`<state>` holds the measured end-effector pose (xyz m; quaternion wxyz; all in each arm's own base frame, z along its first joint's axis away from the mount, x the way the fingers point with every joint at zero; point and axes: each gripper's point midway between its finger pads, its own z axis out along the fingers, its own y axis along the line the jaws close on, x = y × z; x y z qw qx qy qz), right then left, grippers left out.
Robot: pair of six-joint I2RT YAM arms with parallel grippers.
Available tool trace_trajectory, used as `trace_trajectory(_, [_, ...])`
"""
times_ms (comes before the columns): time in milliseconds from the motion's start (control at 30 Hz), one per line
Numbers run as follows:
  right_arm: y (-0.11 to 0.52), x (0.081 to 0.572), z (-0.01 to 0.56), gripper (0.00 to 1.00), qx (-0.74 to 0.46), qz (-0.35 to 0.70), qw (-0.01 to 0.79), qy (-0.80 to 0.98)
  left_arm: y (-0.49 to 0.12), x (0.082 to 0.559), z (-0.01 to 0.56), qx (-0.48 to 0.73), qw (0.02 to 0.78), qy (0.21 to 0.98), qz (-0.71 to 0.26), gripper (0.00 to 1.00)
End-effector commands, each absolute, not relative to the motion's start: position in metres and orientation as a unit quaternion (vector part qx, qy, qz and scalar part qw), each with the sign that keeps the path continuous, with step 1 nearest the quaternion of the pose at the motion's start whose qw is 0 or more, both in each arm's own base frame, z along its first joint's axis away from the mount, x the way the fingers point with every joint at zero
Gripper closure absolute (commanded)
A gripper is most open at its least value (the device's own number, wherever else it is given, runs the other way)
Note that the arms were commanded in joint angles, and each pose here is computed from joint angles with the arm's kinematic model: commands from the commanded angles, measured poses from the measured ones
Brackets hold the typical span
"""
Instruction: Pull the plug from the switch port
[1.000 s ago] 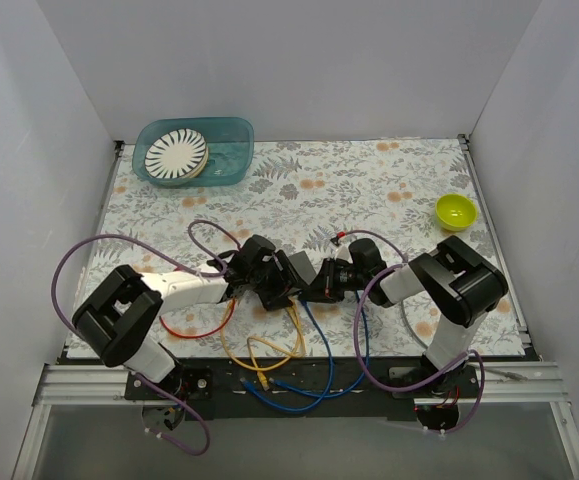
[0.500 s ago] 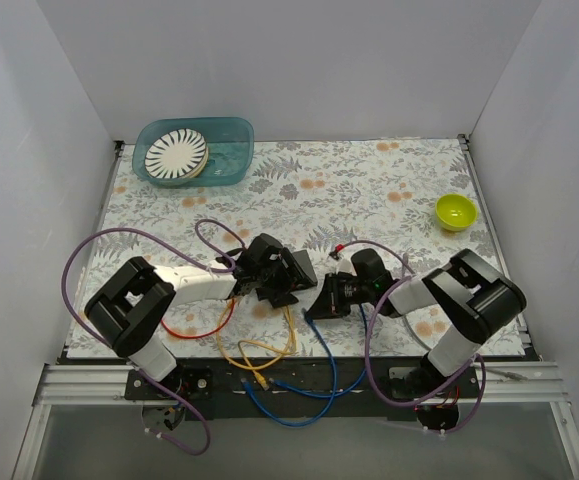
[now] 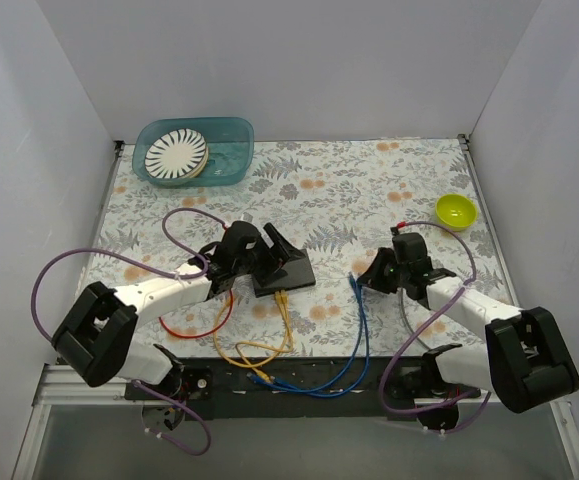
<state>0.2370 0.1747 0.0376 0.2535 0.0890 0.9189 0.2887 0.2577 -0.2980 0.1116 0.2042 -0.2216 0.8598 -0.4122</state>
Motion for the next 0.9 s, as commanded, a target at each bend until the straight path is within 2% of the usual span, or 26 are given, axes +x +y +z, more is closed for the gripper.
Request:
trace_trajectory(0, [0.124, 0.242, 0.027, 0.99, 0.124, 0.176, 0.257, 0.942, -0.278, 0.265, 0.118, -0.227, 0.230, 0.859, -0.397, 0.24])
trace_trajectory(33, [0.123, 0.243, 0.025, 0.99, 0.124, 0.173, 0.255, 0.943, -0.273, 0.264, 0.114, -0.233, 0.226, 0.863, -0.388, 0.24])
trace_trajectory(133, [0.136, 0.249, 0.037, 0.71, 0.100, 0.205, 0.257, 0.939, -0.254, 0.265, 0.109, -0.255, 0.225, 0.861, -0.378, 0.22])
trace_trajectory(167, [0.146, 0.259, 0.053, 0.61, 0.090, 0.235, 0.290, 0.923, -0.246, 0.268, 0.109, -0.266, 0.227, 0.858, -0.376, 0.22])
trace_trajectory(267, [0.180, 0.265, 0.089, 0.47, 0.039, 0.293, 0.329, 0.897, -0.228, 0.271, 0.108, -0.282, 0.234, 0.855, -0.367, 0.22])
trace_trajectory(400, [0.238, 0.264, 0.131, 0.46, -0.041, 0.338, 0.341, 0.876, -0.221, 0.272, 0.110, -0.282, 0.239, 0.855, -0.362, 0.21])
trace_trajectory(533, [0.286, 0.253, 0.138, 0.50, -0.103, 0.380, 0.314, 0.864, -0.221, 0.265, 0.109, -0.282, 0.225, 0.857, -0.368, 0.22])
trace_trajectory(733, [0.335, 0.231, 0.115, 0.57, -0.144, 0.432, 0.224, 0.862, -0.212, 0.248, 0.105, -0.294, 0.221, 0.853, -0.369, 0.22])
trace_trajectory(867, [0.337, 0.207, 0.089, 0.58, -0.125, 0.465, 0.178, 0.858, -0.205, 0.248, 0.104, -0.298, 0.233, 0.853, -0.359, 0.22])
